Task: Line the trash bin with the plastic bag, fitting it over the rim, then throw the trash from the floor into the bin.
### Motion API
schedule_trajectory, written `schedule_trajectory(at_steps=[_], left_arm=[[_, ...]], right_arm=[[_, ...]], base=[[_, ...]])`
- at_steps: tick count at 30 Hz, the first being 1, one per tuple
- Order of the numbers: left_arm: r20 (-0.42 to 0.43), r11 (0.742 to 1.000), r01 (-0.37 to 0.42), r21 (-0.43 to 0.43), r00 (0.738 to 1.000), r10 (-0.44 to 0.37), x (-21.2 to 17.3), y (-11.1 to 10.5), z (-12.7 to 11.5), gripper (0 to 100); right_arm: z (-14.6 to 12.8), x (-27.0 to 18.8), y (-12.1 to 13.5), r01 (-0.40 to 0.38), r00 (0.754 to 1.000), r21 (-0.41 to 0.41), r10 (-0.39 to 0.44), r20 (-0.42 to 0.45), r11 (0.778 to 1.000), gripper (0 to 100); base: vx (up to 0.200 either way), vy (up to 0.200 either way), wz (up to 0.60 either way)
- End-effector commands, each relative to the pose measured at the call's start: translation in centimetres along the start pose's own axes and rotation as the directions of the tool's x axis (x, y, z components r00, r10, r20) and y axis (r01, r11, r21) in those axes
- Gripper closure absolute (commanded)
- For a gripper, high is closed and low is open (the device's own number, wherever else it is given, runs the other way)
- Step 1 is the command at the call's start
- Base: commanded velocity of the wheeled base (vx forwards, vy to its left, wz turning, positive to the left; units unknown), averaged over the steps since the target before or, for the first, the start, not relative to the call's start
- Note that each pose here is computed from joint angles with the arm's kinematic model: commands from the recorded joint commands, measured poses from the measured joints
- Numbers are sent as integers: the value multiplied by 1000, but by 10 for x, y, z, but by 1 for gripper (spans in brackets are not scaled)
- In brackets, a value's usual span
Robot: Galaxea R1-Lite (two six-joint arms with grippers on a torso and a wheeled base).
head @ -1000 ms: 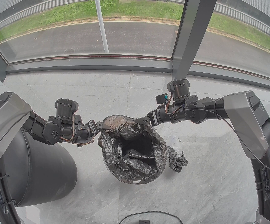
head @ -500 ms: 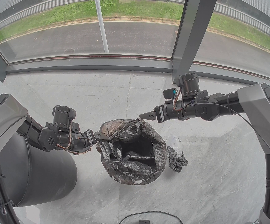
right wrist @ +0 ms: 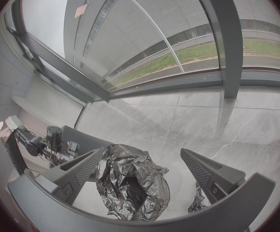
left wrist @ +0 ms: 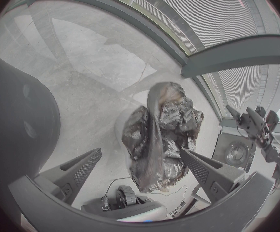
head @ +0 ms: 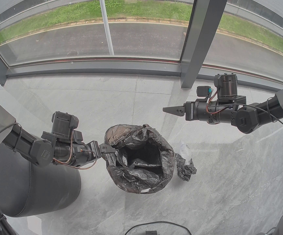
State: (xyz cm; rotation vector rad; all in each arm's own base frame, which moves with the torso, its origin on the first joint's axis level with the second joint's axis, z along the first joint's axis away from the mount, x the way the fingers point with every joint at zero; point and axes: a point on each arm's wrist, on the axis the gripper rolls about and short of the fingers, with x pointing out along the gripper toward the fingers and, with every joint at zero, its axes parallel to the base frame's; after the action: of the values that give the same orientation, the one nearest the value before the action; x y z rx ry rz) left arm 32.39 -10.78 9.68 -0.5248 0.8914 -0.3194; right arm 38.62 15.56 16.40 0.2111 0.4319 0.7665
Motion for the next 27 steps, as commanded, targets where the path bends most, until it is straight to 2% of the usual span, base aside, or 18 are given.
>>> schedule_trajectory(at_steps=[1, 4, 5, 7, 8, 9, 12, 22, 25, 27], left_arm=[[-19, 999, -6, 52, 1000, 7, -9, -18, -23, 0], [7, 990, -107, 87, 994, 107, 5, -24, -36, 0], [24, 978, -174, 112, 985, 172, 15, -23, -41, 0], [49, 958, -240, 158, 971, 236, 24, -23, -47, 0], [50, 954, -249, 166, 968, 244, 25, -24, -48, 0], [53, 938, -282, 203, 959, 277, 31, -26, -56, 0], [41, 934, -270, 233, 962, 268, 32, -33, -64, 0], [45, 930, -268, 251, 963, 265, 32, -37, -64, 0], [59, 924, -287, 253, 958, 281, 31, -36, -64, 0], [82, 906, -328, 268, 945, 318, 31, -34, -65, 0]], right_arm=[[15, -24, -16, -6, 997, 32, 3, 81, 999, 0], [25, -36, -31, 10, 990, 74, -21, 140, 997, 0], [30, -43, -38, 10, 986, 91, -25, 164, 996, 0], [37, -48, -47, -6, 983, 110, -15, 184, 994, 0], [38, -49, -49, -10, 982, 111, -12, 189, 994, 0], [46, -56, -57, -22, 978, 129, -6, 209, 991, 0], [56, -70, -75, -9, 970, 167, -32, 242, 986, 0], [65, -83, -97, -35, 963, 206, -22, 269, 978, 0], [64, -81, -99, -34, 964, 208, -23, 266, 978, 0], [64, -81, -99, -34, 964, 208, -23, 266, 978, 0]], base=[[0, 0, 0], [0, 0, 0], [0, 0, 0], [0, 0, 0], [0, 0, 0], [0, 0, 0], [0, 0, 0], [0, 0, 0], [0, 0, 0], [0, 0, 0]])
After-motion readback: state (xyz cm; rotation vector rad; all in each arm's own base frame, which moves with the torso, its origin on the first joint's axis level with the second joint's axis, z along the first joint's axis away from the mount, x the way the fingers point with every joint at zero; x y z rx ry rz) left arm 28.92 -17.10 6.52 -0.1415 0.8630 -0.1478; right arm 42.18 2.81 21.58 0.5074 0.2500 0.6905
